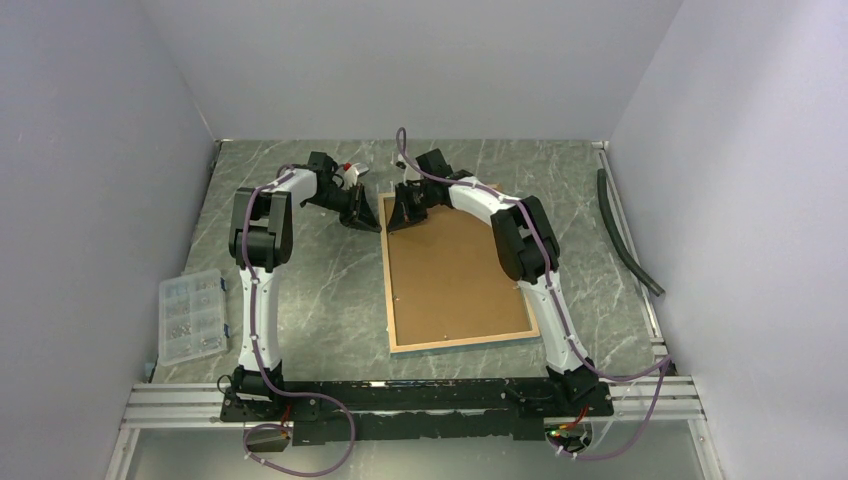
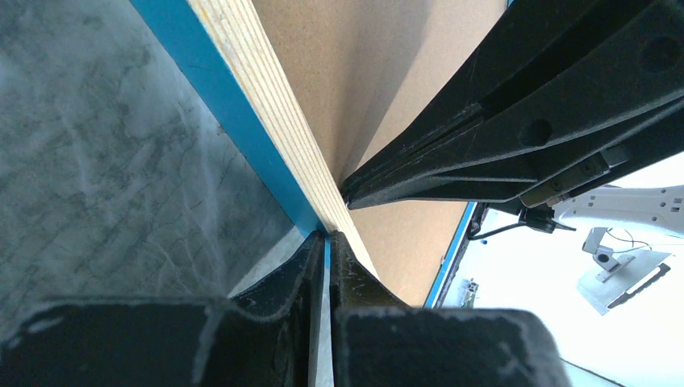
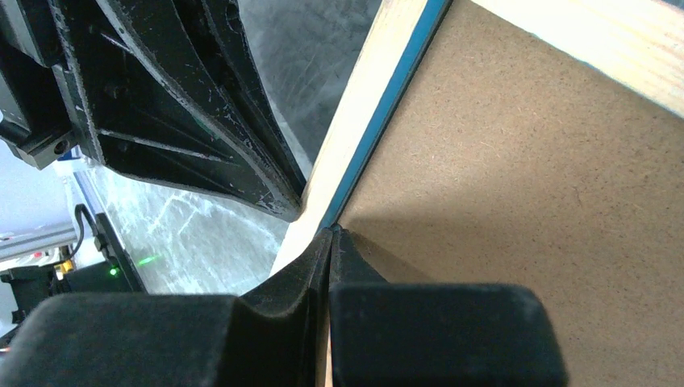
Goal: Put the photo into the frame
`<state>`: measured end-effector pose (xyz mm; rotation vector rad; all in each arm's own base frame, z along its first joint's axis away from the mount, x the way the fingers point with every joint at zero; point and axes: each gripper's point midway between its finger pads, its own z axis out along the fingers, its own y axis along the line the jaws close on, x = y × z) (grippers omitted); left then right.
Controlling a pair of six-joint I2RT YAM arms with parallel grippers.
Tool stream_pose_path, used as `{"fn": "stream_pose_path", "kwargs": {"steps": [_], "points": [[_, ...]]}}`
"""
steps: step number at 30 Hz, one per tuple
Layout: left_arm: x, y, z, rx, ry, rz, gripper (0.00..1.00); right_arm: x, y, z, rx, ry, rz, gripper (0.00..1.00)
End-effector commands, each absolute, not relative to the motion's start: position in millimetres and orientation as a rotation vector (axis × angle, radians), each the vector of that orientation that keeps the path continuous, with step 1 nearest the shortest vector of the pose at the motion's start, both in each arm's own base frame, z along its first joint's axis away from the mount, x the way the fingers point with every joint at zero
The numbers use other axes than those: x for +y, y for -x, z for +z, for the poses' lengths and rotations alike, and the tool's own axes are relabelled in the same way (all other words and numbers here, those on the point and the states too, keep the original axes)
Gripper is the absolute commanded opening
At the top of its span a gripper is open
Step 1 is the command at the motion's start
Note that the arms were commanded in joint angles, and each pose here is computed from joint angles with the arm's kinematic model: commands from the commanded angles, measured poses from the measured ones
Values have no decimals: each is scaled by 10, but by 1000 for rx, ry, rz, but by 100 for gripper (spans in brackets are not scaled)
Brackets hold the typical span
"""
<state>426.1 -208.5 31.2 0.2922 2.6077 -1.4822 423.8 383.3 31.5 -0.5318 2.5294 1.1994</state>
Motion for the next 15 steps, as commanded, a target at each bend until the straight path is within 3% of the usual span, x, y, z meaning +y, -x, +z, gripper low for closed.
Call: {"fn": "stream_pose_path", "kwargs": {"steps": [1,15], "points": [[-2139,-4207,259,2640,-339,-1429,11,3958,-3979,123,2596,606,1242,3],[-2144,-4183,308,2625,-350,-1440,10,4053,-3459,120,2661,431,1594,6]]}}
